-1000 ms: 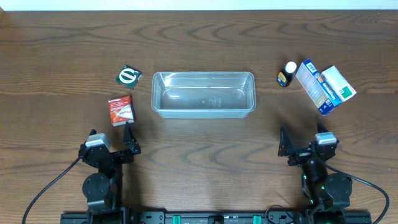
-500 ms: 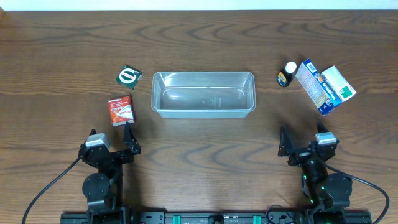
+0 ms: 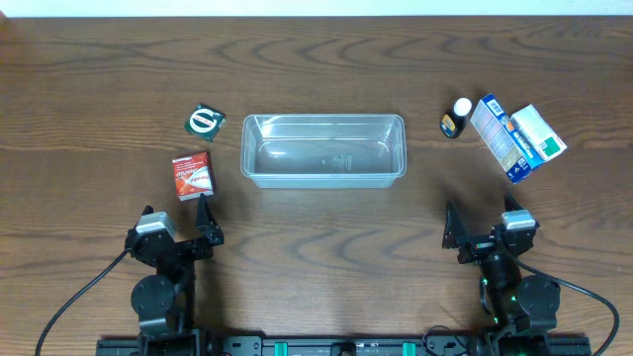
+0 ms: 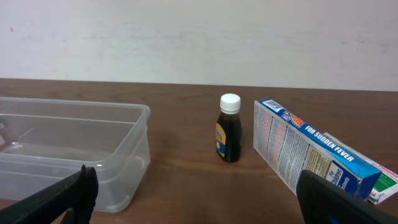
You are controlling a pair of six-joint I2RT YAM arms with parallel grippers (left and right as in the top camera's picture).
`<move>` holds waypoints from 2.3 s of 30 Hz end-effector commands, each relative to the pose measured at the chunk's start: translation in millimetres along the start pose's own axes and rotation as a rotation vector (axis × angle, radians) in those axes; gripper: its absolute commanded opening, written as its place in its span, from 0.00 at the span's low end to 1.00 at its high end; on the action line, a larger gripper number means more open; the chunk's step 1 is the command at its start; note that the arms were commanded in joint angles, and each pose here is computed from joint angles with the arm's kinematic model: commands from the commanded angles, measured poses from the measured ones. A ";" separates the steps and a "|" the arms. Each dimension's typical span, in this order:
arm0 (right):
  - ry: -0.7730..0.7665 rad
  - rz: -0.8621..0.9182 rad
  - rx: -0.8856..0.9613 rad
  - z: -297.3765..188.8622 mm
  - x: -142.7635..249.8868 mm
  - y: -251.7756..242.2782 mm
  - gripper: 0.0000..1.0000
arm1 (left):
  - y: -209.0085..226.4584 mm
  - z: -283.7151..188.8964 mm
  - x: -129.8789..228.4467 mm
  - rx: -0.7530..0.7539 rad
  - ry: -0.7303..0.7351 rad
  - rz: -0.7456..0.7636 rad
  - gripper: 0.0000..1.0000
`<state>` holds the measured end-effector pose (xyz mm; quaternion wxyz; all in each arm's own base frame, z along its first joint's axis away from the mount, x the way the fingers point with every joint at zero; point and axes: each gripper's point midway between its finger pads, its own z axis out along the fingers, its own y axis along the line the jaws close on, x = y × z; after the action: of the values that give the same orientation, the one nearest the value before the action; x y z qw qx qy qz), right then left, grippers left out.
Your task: Pack container
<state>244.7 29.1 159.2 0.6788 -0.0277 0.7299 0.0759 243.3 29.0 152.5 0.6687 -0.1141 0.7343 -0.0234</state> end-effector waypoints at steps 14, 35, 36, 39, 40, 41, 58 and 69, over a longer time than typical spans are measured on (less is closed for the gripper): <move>-0.004 -0.011 0.005 -0.4 -0.3 -2.1 0.99 | 3.2 0.7 15.3 -0.008 0.049 0.016 0.98; -0.004 -0.011 0.005 -0.4 -0.3 -2.1 0.99 | 3.2 0.7 15.3 -0.008 0.049 0.016 0.98; -0.004 -0.011 0.005 -0.4 -0.3 -2.1 0.99 | 3.1 0.7 15.2 -0.008 0.048 0.016 0.98; -0.003 0.010 -0.020 -0.4 -0.3 2.2 0.99 | 3.2 0.7 15.3 -0.008 0.049 0.016 0.98; -0.003 0.027 -0.021 -0.4 -0.3 2.4 0.99 | 3.1 0.7 15.2 -0.008 0.048 0.016 0.98; -0.003 0.034 -0.021 -0.4 -0.3 2.3 0.99 | 3.1 0.7 15.2 -0.008 0.048 0.016 0.98; 0.157 0.123 0.057 -4.7 -59.2 -7.9 0.99 | 3.2 0.7 15.3 -0.008 0.049 0.016 0.98; 0.658 0.016 0.021 62.8 -97.8 -38.6 0.99 | 3.2 0.7 15.3 -0.008 0.049 0.016 0.98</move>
<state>296.6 -9.7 233.4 0.4111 0.0245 0.9099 0.0506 243.3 29.0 152.6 0.6685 -0.1141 0.7346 -0.0234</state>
